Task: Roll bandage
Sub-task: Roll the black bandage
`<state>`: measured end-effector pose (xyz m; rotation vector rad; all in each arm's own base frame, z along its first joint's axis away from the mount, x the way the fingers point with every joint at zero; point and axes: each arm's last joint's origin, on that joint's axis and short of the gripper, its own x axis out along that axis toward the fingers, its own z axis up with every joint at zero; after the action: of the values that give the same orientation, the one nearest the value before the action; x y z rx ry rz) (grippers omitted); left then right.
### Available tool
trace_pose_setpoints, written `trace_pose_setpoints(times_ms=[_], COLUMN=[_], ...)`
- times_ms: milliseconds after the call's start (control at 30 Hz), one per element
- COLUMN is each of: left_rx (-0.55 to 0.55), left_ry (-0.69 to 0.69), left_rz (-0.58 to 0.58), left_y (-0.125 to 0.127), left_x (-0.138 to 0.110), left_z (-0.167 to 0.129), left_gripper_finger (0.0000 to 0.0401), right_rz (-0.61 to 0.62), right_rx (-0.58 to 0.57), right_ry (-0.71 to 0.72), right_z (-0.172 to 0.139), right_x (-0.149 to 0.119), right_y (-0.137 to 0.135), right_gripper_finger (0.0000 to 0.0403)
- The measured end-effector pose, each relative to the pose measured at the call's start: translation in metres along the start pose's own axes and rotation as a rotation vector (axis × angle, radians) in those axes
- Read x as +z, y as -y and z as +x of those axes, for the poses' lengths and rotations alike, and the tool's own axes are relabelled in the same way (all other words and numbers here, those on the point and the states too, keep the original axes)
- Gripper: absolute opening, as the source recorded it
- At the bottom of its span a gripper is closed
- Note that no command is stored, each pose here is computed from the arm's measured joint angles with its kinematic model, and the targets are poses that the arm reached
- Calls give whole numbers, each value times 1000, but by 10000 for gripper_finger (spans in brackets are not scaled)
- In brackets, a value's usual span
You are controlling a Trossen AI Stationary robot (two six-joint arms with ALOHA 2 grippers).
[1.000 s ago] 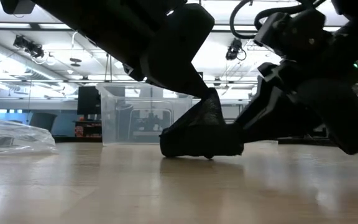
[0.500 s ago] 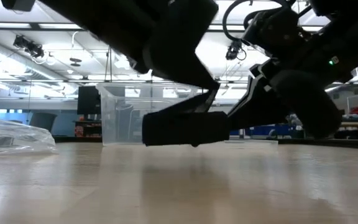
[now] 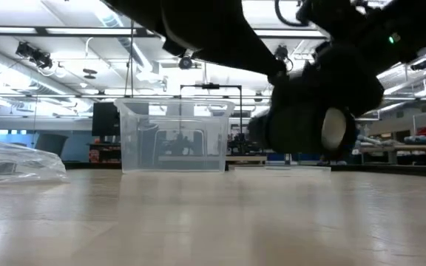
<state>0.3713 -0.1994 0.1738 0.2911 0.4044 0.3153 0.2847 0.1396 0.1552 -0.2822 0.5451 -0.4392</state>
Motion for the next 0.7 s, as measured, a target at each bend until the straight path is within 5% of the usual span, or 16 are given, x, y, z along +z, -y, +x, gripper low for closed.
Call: trace_pose_setpoints(times_ms=[200, 367, 700], left_rx=[4, 7, -10], left_ry=[-16, -31, -81], left_rz=[-5, -15, -45], left_y=[0, -1, -5], left_x=[-2, -6, -11], left_z=[0, 1, 4], left_gripper_finger=[0, 0, 0], right_rz=[-16, 36, 138], right_rx=[26, 171, 319], right_ry=[2, -55, -128], right_z=[-11, -19, -32], right_x=[9, 9, -2], right_y=[10, 11, -2], right_gripper_finger=[0, 10, 110])
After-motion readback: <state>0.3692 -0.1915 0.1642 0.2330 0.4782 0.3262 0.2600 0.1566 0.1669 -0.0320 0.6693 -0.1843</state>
